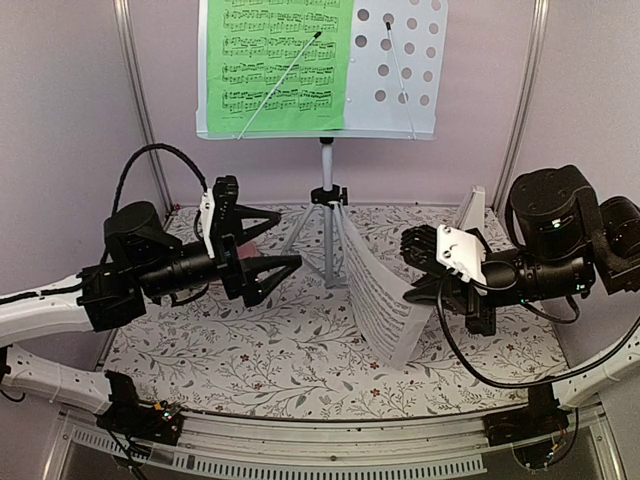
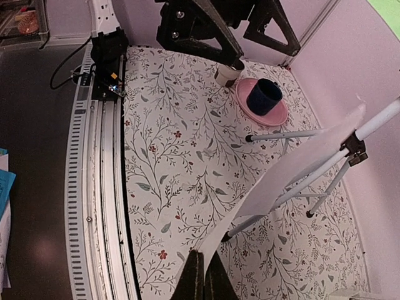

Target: Set up the instrument practice props

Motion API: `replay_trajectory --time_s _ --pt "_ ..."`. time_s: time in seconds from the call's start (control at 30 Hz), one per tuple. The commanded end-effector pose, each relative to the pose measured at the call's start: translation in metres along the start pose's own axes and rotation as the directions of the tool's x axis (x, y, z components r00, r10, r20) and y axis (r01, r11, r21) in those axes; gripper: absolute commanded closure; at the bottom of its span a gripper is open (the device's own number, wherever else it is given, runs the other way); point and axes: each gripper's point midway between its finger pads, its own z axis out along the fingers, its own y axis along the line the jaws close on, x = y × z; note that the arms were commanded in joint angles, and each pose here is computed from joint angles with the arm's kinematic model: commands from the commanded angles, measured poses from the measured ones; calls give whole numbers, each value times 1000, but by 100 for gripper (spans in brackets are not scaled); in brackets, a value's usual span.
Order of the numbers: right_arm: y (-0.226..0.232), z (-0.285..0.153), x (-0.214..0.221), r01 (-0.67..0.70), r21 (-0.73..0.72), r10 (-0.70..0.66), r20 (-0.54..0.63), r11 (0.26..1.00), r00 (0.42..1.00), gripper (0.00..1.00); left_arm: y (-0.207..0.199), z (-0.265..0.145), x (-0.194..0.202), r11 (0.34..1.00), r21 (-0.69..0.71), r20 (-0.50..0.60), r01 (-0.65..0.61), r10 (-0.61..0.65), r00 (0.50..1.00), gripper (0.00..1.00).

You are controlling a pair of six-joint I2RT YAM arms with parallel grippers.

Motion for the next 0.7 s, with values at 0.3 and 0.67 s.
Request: replay_trajectory --time_s 0.3,0.67 --pt "-25 -39 -17 78 79 -81 37 994 996 100 -14 -1 50 961 254 -19 -107 116 993 1" --pt "-67 -52 -36 -11 230 -27 159 973 987 100 -46 3 45 902 412 80 -128 104 991 48"
